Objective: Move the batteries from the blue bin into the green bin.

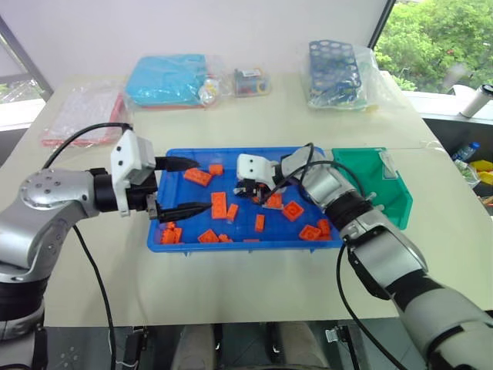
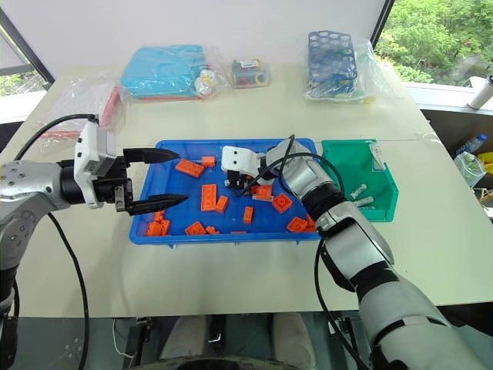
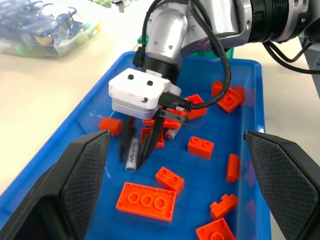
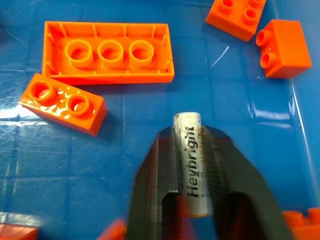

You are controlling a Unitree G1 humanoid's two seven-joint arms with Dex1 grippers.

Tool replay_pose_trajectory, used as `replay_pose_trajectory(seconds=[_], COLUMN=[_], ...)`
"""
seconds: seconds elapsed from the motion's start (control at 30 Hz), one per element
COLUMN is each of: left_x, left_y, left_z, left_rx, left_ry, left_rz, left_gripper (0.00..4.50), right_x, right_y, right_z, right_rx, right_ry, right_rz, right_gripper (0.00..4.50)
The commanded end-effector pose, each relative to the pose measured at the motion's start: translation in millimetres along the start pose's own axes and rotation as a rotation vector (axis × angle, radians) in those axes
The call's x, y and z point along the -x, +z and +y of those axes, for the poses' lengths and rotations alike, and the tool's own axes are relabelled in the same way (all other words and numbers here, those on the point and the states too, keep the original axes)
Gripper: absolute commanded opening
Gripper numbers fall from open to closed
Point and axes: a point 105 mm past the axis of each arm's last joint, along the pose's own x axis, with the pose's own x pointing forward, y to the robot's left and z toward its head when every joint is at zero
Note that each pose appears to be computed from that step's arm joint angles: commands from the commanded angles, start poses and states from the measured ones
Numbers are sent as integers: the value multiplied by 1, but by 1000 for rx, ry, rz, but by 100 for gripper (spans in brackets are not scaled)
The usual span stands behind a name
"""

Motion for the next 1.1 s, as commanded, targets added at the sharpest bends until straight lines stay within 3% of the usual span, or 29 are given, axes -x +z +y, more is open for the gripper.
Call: replay_pose_trajectory(seconds=[0.03, 0.17, 0.33, 0.47, 0.57, 0.77, 0.87, 0.97, 1.1], left_x=[0, -4, -7, -9, -11, -18, -21, -22, -22], left_y=[8, 6, 5, 2, -1, -2, -1, -1, -1], left_z=[3, 4, 2, 1, 3, 7, 8, 9, 8], left_rx=[-31, -24, -14, -6, -2, 0, -5, -8, -11], left_ry=[-1, -10, -26, -39, -44, -56, -69, -73, -78], left_rz=[-20, -26, -37, -42, -41, -55, -62, -65, -64], left_gripper=[450, 450, 450, 450, 450, 450, 450, 450, 450], right_x=[8, 39, 115, 185, 233, 243, 242, 244, 239], right_y=[16, 35, 39, -5, -51, -80, -89, -83, -53], right_z=[-2, -21, -44, -47, -27, 5, 9, 5, 2], right_rx=[-63, -149, -303, -416, -497, -565, -544, -513, -460], right_ry=[-11, -126, -321, -519, -636, -656, -674, -690, -633], right_rz=[-81, -188, -276, -180, -35, 59, 119, 118, 31], right_gripper=[43, 43, 43, 43, 43, 43, 150, 299, 299])
